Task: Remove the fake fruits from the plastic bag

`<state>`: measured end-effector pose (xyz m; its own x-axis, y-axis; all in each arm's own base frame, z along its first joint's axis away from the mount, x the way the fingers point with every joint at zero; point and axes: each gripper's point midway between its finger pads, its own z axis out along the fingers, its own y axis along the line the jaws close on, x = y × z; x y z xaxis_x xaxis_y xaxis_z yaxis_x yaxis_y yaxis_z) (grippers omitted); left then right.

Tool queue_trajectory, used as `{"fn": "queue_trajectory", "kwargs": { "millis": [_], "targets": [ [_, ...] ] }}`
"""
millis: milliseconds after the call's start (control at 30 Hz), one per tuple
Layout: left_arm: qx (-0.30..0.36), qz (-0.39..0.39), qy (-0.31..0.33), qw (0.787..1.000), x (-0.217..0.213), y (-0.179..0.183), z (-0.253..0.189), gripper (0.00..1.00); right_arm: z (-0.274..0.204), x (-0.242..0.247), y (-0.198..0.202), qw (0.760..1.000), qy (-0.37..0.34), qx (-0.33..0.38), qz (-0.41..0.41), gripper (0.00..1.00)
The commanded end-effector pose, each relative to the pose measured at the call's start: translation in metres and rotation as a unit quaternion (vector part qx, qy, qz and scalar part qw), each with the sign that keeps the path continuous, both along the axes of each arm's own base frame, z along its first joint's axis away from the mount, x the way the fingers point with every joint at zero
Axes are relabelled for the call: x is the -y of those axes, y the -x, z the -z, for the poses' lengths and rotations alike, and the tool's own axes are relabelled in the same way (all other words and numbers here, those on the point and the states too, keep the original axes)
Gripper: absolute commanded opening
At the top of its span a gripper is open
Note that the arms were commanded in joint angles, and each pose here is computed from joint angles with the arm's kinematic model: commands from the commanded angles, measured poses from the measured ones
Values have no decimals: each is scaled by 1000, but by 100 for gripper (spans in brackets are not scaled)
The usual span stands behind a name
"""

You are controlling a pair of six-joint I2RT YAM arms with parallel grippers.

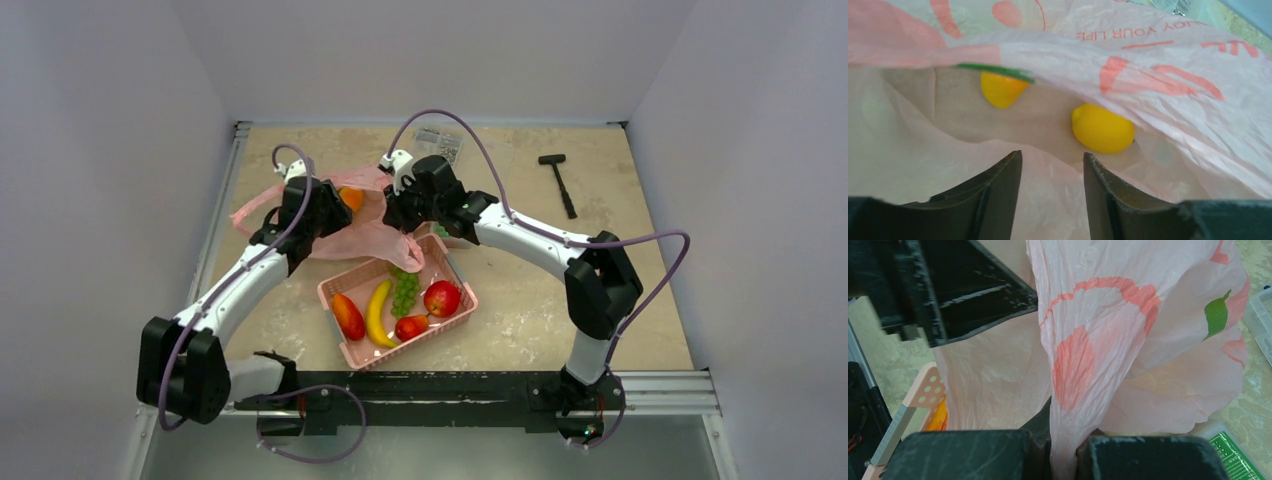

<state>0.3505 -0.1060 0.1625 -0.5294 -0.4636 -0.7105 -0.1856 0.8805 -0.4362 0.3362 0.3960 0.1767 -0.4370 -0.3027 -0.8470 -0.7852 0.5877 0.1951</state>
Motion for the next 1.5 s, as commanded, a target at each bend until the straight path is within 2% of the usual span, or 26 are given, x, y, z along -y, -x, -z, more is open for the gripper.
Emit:
{"fn": "queue_trajectory", "kwargs": {
  "millis": [0,133,400,500,567,667,933,1033,1167,1267,1467],
  "targets": [
    [57,-5,-13,998,1,-37,-4,49,-27,-4,0,999,-30,27,-5,0],
    [85,-65,-21,994,-13,-59,18,60,-25,-5,0,999,-29,25,-8,0],
    [77,-111,-30,990,-17,-93,60,66,-19,-7,1,999,-29,19,-14,0],
    [77,-155,-8,985,-26,-97,64,75,-18,-7,1,999,-28,17,-15,0],
    [84,-160,-7,983,-27,-102,62,77,-18,-8,1,999,-30,18,-17,0],
    [56,-183,-16,981,-32,-103,67,84,-18,-10,2,999,-32,17,-21,0],
    [73,-215,5,974,-33,-118,65,84,-18,-12,4,999,-37,12,-29,0],
    [51,-229,14,972,-33,-122,70,84,-18,-11,4,999,-35,13,-27,0],
    [2,-208,4,978,-27,-128,81,81,-19,-10,4,999,-36,16,-25,0],
    [-60,-201,-7,978,-24,-117,94,83,-21,-10,4,999,-36,17,-23,0],
    [-105,-160,1,982,-9,-102,107,86,-21,-11,4,999,-40,19,-26,0]
  ]
}}
